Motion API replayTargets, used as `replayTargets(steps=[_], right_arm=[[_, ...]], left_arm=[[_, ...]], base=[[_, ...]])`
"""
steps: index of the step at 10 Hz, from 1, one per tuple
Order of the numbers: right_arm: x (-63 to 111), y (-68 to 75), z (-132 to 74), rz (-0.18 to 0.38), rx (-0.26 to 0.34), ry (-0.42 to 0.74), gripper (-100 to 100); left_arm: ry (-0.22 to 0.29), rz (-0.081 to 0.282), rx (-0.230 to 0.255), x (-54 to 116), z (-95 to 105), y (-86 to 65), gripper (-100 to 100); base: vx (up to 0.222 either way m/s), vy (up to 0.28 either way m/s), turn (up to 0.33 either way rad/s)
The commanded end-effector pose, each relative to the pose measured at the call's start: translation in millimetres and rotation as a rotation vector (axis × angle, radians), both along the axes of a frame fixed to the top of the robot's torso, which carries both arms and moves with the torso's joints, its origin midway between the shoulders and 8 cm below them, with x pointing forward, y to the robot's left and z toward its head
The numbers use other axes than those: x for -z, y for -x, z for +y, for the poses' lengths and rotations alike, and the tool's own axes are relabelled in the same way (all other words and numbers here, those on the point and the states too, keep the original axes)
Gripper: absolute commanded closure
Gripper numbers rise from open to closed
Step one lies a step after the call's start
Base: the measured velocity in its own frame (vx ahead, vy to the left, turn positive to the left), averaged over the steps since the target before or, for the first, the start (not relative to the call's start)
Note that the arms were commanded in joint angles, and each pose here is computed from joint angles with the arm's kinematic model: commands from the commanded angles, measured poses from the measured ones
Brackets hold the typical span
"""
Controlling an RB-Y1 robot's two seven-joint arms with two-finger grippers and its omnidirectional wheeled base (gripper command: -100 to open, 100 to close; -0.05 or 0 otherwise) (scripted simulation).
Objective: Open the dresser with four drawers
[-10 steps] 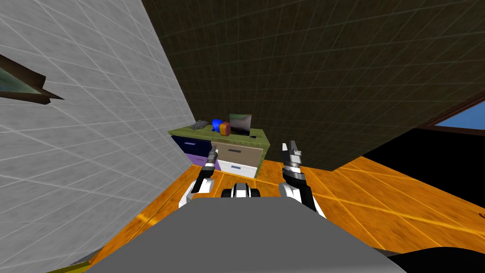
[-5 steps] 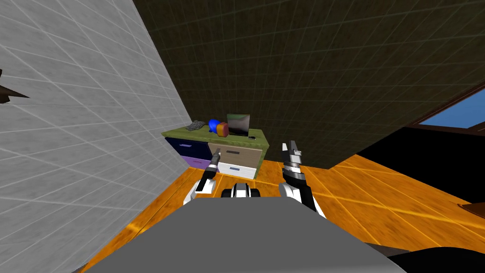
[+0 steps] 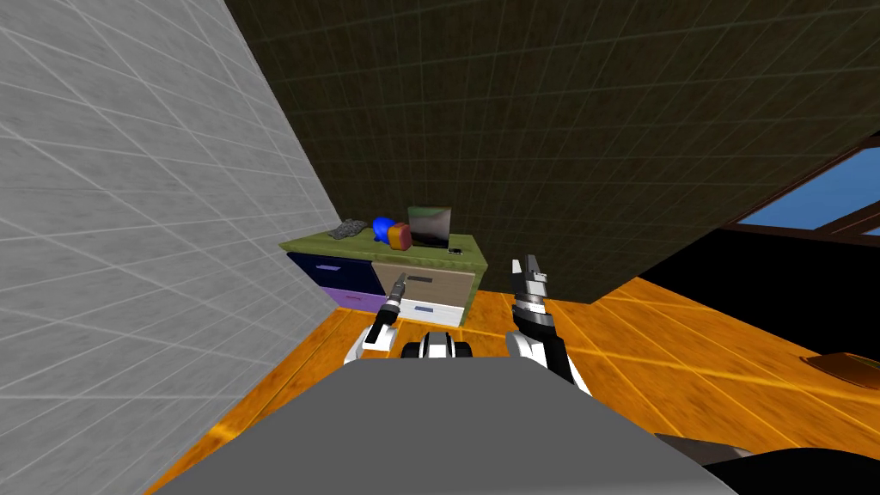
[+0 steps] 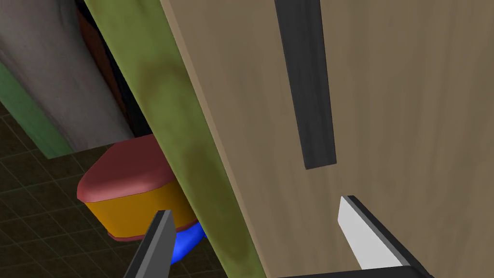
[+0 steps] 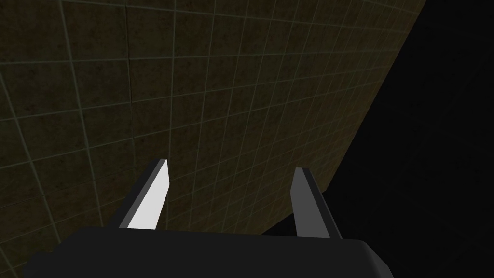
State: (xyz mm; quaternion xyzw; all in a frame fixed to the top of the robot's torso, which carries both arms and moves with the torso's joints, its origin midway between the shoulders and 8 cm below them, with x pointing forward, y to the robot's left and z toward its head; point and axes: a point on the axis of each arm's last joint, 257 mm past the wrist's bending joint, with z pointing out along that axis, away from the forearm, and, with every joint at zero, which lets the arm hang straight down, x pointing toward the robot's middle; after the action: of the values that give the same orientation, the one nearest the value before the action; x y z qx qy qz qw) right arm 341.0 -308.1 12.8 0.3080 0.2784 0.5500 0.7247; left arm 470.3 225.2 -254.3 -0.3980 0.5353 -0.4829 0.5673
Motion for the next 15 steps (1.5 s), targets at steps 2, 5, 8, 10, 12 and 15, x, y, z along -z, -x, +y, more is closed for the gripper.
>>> replayTargets(steps=[2, 5, 8, 10, 12, 15], right_arm=[[0.0, 0.0, 0, 0.0, 0.0, 0.0, 0], [0.0, 0.0, 0, 0.0, 0.0, 0.0, 0], [0.0, 0.0, 0, 0.0, 0.0, 0.0, 0], [-0.1, -0.1, 0, 0.0, 0.0, 0.0, 0], [-0.1, -0.1, 0, 0.0, 0.0, 0.0, 0], [0.0, 0.0, 0, 0.0, 0.0, 0.0, 0]], left_arm=[[-0.01, 0.082, 0.019, 34.4, -10.2, -2.9, -100], [-0.012, 0.108, 0.024, 45.4, -14.4, -3.4, -100], [-0.011, 0.095, 0.023, 43.4, -11.2, -16.5, 100], [-0.011, 0.083, 0.021, 41.1, -7.5, -30.3, 100], [-0.016, 0.114, 0.024, 56.0, -8.7, -34.3, 100], [-0.017, 0.115, 0.021, 58.7, -5.1, -49.9, 100]], base=[[0.04, 0.001, -0.046], [0.032, 0.001, -0.029], [-0.031, 0.007, -0.011], [-0.137, 0.003, -0.04], [-0.095, -0.003, -0.007], [-0.082, 0.002, -0.021]])
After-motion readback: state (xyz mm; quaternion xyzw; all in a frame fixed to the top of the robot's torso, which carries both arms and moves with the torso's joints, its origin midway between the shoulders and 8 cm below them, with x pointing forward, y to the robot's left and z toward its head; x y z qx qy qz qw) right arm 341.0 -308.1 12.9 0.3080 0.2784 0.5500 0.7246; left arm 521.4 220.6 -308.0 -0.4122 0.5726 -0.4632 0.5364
